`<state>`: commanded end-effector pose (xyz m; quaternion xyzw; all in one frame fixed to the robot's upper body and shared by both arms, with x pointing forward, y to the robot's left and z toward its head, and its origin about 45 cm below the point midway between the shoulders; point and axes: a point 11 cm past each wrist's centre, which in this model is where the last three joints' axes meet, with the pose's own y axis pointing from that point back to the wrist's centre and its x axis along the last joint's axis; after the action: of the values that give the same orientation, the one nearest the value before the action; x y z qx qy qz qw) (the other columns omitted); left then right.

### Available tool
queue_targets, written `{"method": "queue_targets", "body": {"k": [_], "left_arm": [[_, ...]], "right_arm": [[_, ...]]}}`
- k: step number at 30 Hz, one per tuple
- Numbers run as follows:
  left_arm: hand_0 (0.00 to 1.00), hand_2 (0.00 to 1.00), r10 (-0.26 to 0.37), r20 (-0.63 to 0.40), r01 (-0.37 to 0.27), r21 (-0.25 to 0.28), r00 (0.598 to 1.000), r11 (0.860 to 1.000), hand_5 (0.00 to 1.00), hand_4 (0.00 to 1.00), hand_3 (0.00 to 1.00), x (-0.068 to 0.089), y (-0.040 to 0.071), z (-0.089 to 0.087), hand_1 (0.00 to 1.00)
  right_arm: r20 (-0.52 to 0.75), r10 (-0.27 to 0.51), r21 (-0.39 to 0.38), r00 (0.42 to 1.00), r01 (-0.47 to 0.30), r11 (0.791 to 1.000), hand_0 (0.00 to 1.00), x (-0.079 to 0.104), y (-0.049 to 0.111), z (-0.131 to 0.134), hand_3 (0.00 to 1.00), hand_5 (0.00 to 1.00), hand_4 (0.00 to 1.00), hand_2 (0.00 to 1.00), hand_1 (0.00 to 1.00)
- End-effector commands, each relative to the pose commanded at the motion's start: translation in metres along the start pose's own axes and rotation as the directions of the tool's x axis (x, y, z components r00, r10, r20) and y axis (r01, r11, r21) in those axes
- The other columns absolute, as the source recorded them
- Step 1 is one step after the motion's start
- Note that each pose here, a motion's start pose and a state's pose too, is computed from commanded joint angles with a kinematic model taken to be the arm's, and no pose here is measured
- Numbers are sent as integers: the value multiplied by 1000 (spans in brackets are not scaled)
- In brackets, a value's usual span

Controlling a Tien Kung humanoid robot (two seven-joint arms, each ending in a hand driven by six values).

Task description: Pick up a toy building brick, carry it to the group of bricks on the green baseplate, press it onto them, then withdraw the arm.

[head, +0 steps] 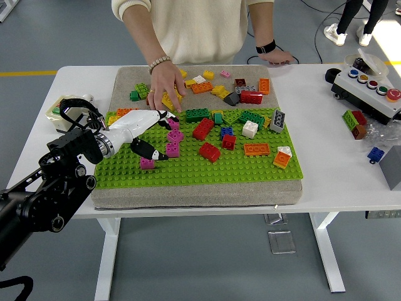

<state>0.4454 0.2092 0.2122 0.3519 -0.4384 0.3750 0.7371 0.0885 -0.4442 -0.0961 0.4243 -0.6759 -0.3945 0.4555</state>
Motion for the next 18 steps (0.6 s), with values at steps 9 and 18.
{"method": "queue_targets", "body": {"k": [9,18], "left_arm": [[704,590,-11,-7,11,23,1000,1000,67,953,676,-8,-2,-3,669],[702,587,-9,-19,9,26,1000,1000,56,939,657,-10,-3,-3,668]], "right_arm": [[-6,-1,1,1000,1,1000,752,-1,0,0,651,491,909,723,677],[-9,-1,0,1000,1,1000,751,0,0,-1,651,491,909,723,677]]}}
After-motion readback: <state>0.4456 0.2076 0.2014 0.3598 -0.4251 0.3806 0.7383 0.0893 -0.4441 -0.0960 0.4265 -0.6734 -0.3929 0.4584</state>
